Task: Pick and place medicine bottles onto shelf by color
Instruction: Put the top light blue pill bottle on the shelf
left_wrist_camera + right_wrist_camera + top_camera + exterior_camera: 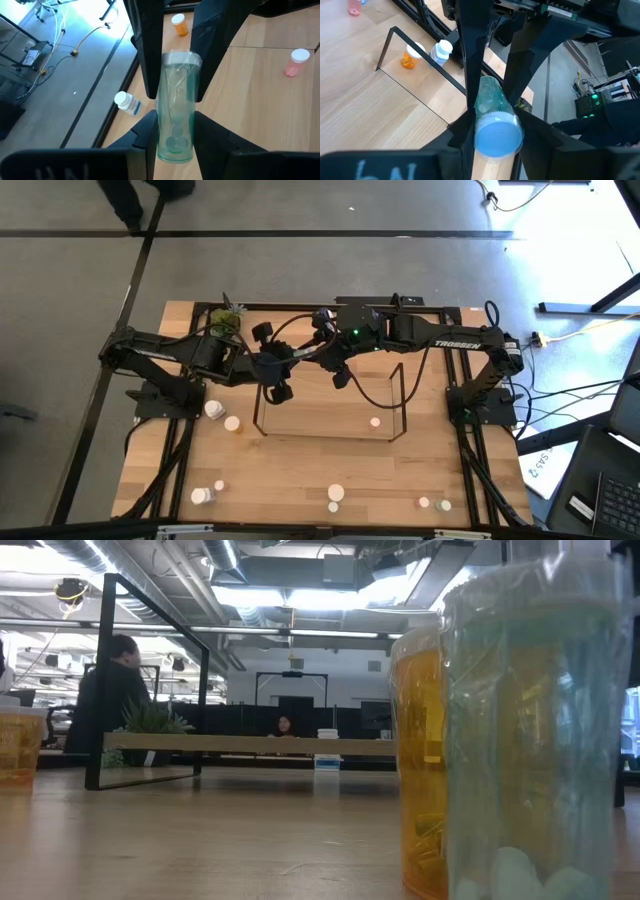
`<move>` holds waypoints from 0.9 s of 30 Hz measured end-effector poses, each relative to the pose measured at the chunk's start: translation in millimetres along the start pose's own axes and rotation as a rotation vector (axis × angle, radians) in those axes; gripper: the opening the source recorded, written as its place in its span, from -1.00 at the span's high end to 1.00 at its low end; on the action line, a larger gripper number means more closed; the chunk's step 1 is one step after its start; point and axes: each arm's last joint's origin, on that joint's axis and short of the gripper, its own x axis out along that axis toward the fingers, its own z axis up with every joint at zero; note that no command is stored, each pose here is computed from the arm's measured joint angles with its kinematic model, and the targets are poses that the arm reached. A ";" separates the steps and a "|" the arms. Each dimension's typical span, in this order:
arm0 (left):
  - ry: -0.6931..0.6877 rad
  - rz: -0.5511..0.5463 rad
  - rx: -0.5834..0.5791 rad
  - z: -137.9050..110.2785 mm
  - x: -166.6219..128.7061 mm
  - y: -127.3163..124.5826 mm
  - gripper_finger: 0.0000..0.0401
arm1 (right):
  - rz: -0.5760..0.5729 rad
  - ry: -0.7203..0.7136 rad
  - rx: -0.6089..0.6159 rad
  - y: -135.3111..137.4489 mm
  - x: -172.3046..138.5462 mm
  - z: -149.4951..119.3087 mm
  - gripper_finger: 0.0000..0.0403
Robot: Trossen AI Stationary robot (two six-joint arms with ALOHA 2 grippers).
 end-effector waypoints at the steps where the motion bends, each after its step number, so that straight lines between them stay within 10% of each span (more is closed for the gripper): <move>1: -0.001 0.000 0.005 0.1 0.0 0.0 0.52 | -0.001 0.001 0.000 0.0 0.0 0.0 0.36; 27: 0.004 0.019 0.093 -0.1 -1.3 12.9 0.22 | -0.034 0.062 0.004 -0.1 -0.1 -2.8 0.41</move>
